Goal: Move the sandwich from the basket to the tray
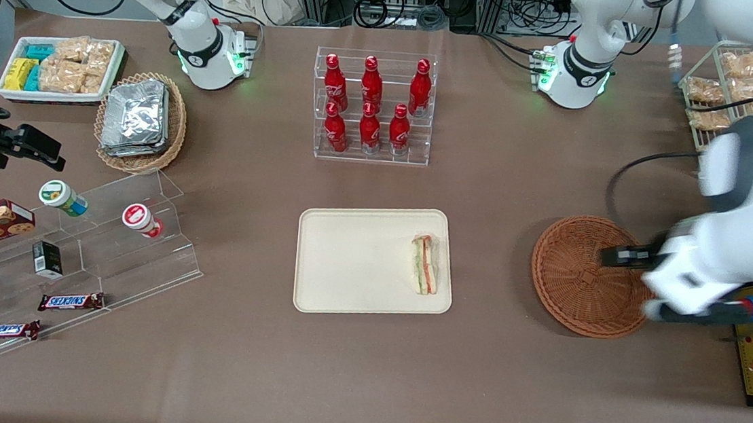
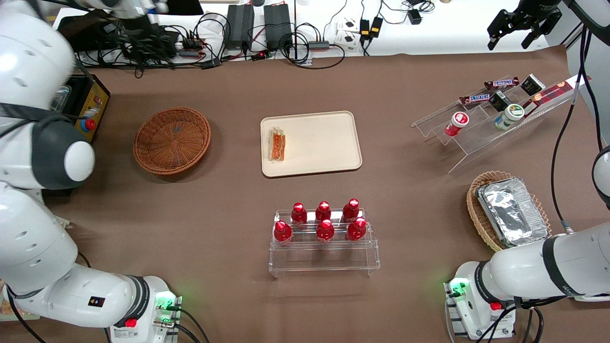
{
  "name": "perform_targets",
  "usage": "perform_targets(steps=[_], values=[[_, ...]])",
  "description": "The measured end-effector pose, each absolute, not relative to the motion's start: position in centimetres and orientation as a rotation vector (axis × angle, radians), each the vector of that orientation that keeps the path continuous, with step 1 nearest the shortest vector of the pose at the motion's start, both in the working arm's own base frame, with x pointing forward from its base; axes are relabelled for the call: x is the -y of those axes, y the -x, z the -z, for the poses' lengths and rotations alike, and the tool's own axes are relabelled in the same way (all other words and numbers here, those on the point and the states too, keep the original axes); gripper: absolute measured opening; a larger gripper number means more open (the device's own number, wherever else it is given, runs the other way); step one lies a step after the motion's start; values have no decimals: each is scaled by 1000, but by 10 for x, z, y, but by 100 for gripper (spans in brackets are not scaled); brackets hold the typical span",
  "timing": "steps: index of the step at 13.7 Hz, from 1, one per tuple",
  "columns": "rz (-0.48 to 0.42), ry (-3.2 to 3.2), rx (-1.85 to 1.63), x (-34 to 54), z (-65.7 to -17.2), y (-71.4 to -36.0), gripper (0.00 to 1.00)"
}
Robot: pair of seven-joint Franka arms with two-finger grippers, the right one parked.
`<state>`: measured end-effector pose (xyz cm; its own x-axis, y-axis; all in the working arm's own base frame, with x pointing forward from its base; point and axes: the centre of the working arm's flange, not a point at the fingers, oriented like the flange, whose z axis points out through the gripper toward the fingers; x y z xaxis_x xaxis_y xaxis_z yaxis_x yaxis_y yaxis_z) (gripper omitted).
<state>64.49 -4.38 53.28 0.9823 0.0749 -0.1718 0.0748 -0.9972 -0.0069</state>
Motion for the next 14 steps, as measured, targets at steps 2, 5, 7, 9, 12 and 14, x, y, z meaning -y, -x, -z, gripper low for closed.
perform_targets(steps=[2,5,7,9,12,14], values=[[-244,3144,179,0,-560,-631,100],[-213,3137,196,-12,-592,-610,100],[-224,3130,189,-11,-602,-598,100],[-243,3108,192,-15,-600,-588,100],[-214,3110,195,-21,-585,-570,100],[-200,3120,195,-23,-579,-555,100]])
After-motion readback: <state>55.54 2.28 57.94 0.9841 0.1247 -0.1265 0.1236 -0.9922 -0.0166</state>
